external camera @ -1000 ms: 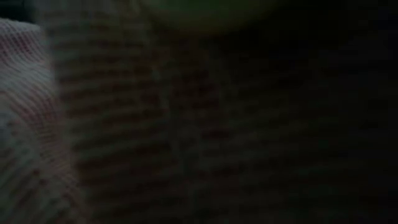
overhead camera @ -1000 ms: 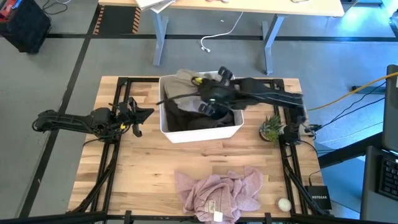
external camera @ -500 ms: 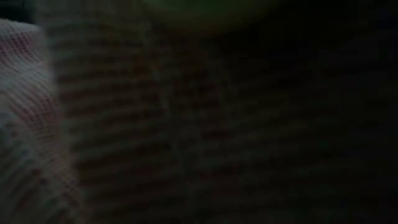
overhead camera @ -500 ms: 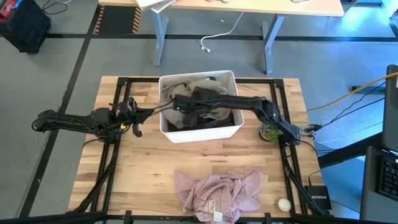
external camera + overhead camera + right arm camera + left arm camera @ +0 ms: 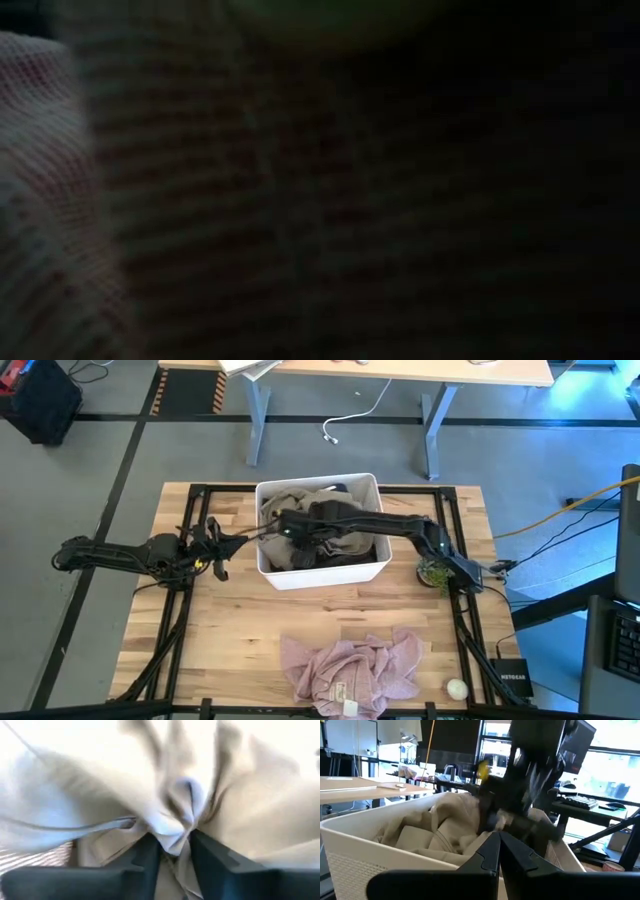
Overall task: Sort clothes
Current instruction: Put the brown pants into the laundry bin, then put the pink polo into the laundry bin
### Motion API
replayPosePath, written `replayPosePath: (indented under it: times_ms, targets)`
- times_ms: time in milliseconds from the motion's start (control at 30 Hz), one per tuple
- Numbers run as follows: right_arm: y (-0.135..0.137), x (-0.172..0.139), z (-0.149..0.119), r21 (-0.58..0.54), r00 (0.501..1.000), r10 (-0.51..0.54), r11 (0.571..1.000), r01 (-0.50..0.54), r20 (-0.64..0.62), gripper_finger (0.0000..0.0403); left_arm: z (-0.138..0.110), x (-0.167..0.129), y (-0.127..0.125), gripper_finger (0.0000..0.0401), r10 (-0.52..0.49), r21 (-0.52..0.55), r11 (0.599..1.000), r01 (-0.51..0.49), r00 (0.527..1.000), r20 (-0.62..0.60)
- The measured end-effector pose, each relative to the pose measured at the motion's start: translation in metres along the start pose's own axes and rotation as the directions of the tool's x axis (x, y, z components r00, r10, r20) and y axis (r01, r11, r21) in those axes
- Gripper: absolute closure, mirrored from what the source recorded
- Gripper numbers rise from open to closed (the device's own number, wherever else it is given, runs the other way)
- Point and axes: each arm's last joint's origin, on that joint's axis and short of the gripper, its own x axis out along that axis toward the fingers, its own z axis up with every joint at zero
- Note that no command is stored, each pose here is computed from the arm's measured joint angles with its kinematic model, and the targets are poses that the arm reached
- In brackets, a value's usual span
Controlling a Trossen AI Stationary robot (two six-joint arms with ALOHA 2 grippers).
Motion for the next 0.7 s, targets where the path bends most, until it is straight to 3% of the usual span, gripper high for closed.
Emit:
replayPosePath:
  times_ms: [200, 400, 500, 700]
  targets:
    - [-0.004, -0.058, -0.002, 0.013, 0.991, 0.014, 1.0, -0.016, 0.134, 0.0204, 0.0, 0.0, 0.0, 0.0397, 0.0, -0.002, 1.0, 0.0, 1.0, -0.002]
    - [0.0, -0.125, -0.017, 0.074, 0.963, 0.041, 0.995, -0.063, 0.267, 0.0166, 0.0, 0.0, 0.0, 0.0397, 0.0, -0.002, 1.0, 0.0, 1.0, -0.003]
    - [0.024, -0.152, -0.03, 0.018, 0.944, 0.146, 0.987, -0.158, 0.296, 0.0162, 0.0, 0.0, 0.0, 0.0397, 0.0, -0.002, 1.0, 0.0, 1.0, -0.003]
    - [0.104, -0.18, -0.071, -0.201, 0.917, 0.328, 0.937, -0.286, 0.226, 0.0162, 0.0, 0.0, 0.0, 0.0397, 0.0, -0.008, 1.0, 0.0, 1.0, -0.004]
